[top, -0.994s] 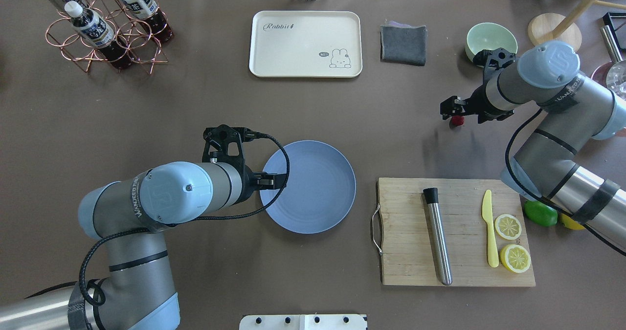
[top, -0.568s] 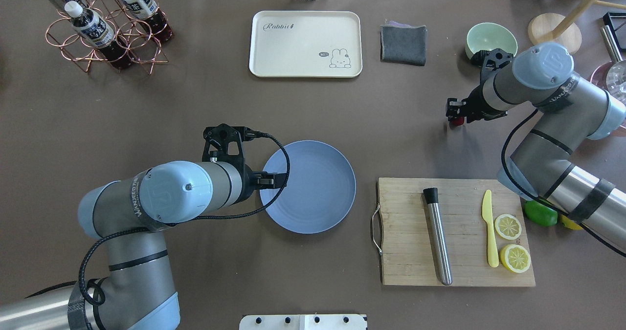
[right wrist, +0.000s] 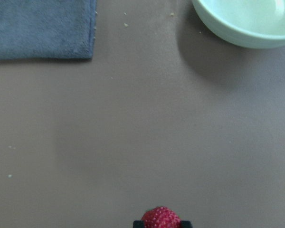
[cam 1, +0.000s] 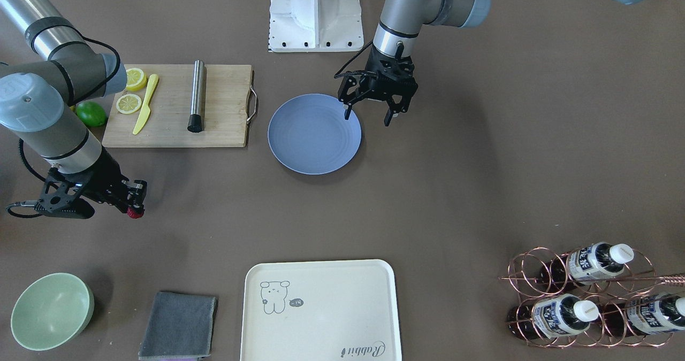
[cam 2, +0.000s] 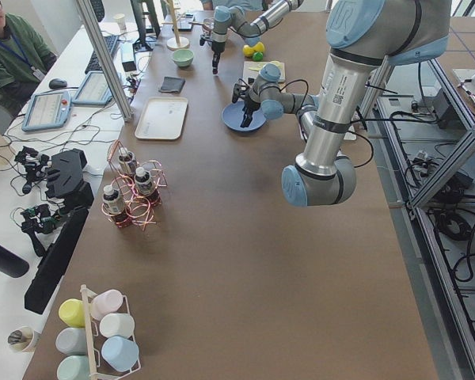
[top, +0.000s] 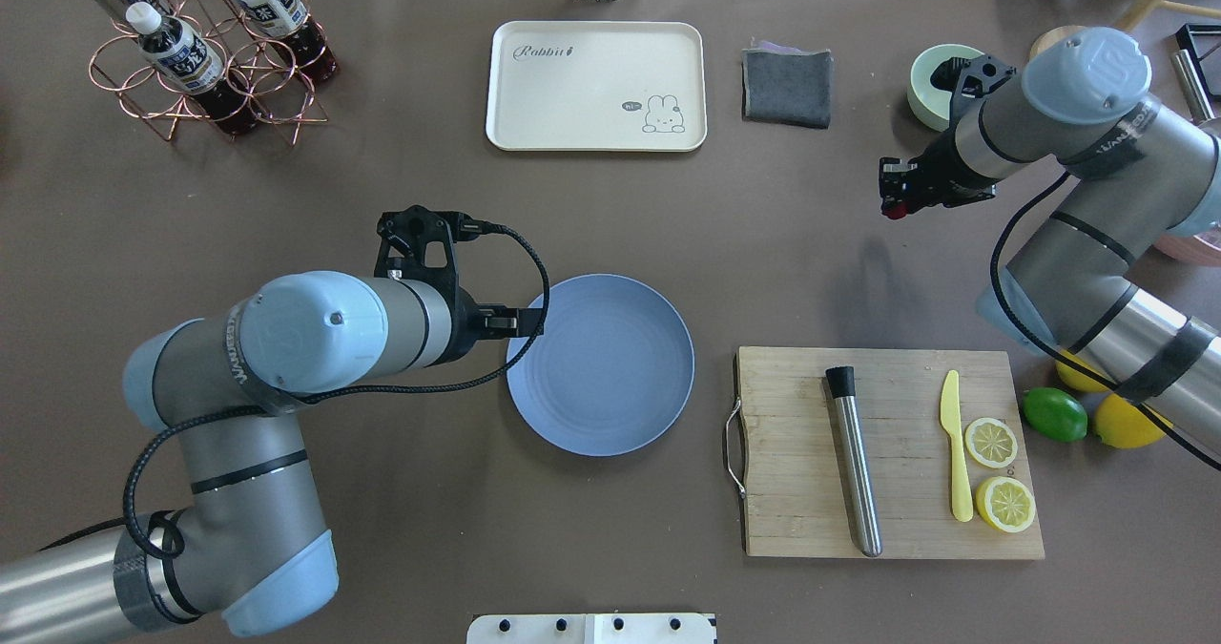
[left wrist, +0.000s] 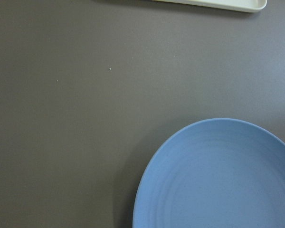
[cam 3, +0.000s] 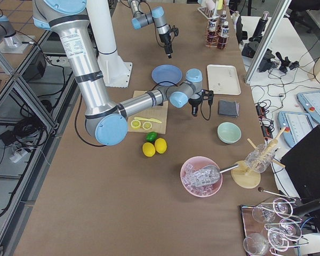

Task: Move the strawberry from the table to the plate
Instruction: 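Close the right gripper on the strawberry and lift it while the left arm withdraws, then carry the strawberry with the right gripper over the blue plate and lower it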

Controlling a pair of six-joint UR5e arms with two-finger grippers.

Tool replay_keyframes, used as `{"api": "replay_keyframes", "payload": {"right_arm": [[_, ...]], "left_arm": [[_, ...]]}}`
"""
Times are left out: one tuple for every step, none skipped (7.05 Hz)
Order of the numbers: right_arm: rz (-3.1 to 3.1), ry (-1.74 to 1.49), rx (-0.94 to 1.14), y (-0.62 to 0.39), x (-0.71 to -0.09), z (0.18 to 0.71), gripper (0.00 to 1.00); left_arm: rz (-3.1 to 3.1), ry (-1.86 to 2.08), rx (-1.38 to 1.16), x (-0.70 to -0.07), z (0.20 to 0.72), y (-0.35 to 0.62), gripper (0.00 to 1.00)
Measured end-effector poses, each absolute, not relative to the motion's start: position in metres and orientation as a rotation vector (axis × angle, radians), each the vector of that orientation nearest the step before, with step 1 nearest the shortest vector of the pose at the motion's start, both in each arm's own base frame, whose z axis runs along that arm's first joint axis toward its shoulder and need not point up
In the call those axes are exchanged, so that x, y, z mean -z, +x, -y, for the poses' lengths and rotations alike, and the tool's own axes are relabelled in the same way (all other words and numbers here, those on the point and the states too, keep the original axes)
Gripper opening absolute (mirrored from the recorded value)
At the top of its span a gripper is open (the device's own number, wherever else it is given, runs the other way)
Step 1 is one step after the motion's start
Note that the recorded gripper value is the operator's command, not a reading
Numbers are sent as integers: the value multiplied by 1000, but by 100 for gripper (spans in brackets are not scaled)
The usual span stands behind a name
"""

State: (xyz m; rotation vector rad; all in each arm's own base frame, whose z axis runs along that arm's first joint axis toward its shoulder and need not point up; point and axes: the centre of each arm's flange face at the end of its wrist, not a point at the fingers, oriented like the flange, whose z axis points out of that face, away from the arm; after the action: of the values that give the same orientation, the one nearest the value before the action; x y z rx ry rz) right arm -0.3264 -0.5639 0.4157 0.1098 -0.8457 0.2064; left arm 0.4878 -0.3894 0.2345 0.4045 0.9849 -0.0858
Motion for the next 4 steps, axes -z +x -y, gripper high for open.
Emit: {"api": "replay_keyframes", "payload": {"right_arm": [[854, 104, -209, -319, -382, 561, 0], [869, 107, -202, -317, -349, 549, 0], [888, 114, -203, -329, -320, 530, 0], [905, 129, -215, -357, -291, 508, 0]], "left_arm": [[-943, 443, 62, -247, 410, 466, 98], [-883, 488, 44, -265, 432, 438, 98], [-833, 523, 43, -281, 450, 410, 97], [-790, 563, 42, -293, 457, 387, 98]]}}
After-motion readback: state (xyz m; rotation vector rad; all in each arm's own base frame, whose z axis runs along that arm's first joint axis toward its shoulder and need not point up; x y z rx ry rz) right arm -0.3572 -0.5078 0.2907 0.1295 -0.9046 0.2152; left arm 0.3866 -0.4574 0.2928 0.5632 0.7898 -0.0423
